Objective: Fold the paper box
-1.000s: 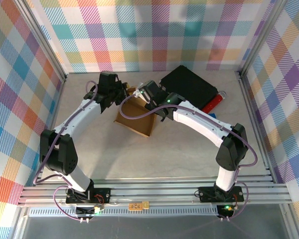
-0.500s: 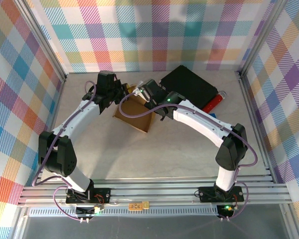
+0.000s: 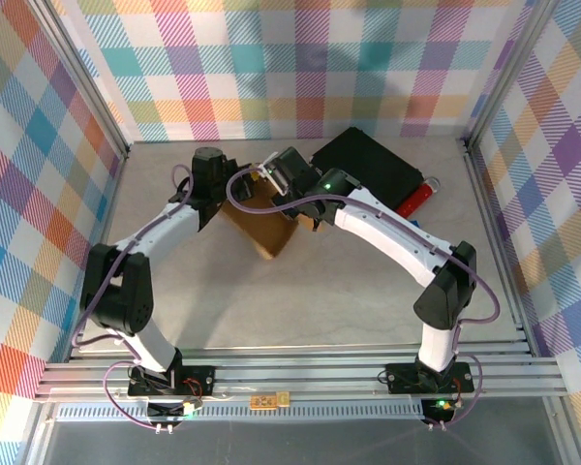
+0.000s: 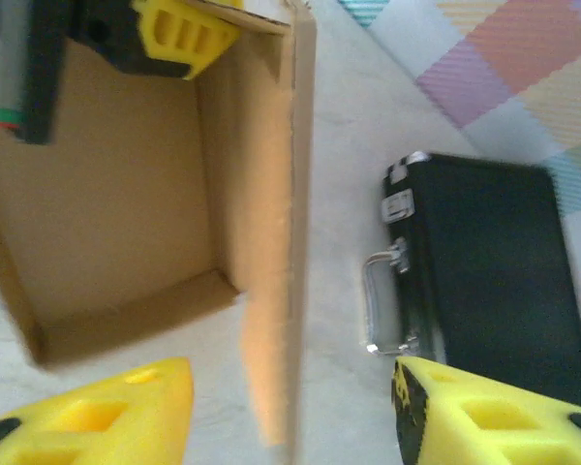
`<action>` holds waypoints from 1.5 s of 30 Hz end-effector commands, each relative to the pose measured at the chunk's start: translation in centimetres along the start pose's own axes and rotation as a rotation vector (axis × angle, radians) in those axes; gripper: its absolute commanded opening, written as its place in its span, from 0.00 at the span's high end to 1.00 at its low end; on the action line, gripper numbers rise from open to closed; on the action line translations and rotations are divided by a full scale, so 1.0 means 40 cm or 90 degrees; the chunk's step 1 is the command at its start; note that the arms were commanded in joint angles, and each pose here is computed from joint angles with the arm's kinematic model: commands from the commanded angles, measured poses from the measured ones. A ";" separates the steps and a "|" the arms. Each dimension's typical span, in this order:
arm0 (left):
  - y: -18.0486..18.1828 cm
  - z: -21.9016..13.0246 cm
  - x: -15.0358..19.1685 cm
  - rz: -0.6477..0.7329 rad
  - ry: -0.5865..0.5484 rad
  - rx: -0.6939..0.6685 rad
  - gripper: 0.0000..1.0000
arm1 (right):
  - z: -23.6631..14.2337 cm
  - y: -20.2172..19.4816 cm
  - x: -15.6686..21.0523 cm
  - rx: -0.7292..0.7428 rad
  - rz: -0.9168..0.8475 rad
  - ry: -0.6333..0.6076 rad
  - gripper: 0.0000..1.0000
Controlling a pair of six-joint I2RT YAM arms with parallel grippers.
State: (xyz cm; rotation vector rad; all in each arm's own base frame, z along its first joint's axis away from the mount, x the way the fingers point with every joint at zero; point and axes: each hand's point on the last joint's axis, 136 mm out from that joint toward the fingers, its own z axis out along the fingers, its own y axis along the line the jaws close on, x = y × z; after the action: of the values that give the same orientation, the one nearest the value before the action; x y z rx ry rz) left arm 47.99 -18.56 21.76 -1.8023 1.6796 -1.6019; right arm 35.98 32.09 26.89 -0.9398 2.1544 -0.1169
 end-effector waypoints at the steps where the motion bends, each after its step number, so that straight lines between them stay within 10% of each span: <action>1: 0.011 0.034 0.007 -0.055 0.091 0.005 1.00 | -0.101 -0.076 -0.027 -0.049 0.160 -0.035 0.32; 8: 0.043 0.059 -0.023 -0.038 0.156 0.010 1.00 | -0.121 -0.330 0.037 -0.127 0.559 -0.049 0.25; 14: 0.049 0.079 -0.028 -0.038 0.170 0.010 1.00 | 0.023 -0.384 0.197 -0.214 0.853 0.102 0.33; 27: 0.029 0.067 0.000 -0.038 0.193 -0.004 1.00 | 0.283 -0.397 0.224 -0.312 0.878 0.200 0.37; 45: 0.023 0.058 -0.008 -0.025 0.188 -0.013 1.00 | 0.318 -0.270 0.279 -0.430 0.916 0.293 0.37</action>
State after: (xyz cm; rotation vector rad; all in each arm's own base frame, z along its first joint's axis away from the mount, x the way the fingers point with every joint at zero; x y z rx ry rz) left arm 49.08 -19.98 17.45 -1.6528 1.8422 -1.8830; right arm 46.53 18.63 14.18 0.5944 2.8306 1.1495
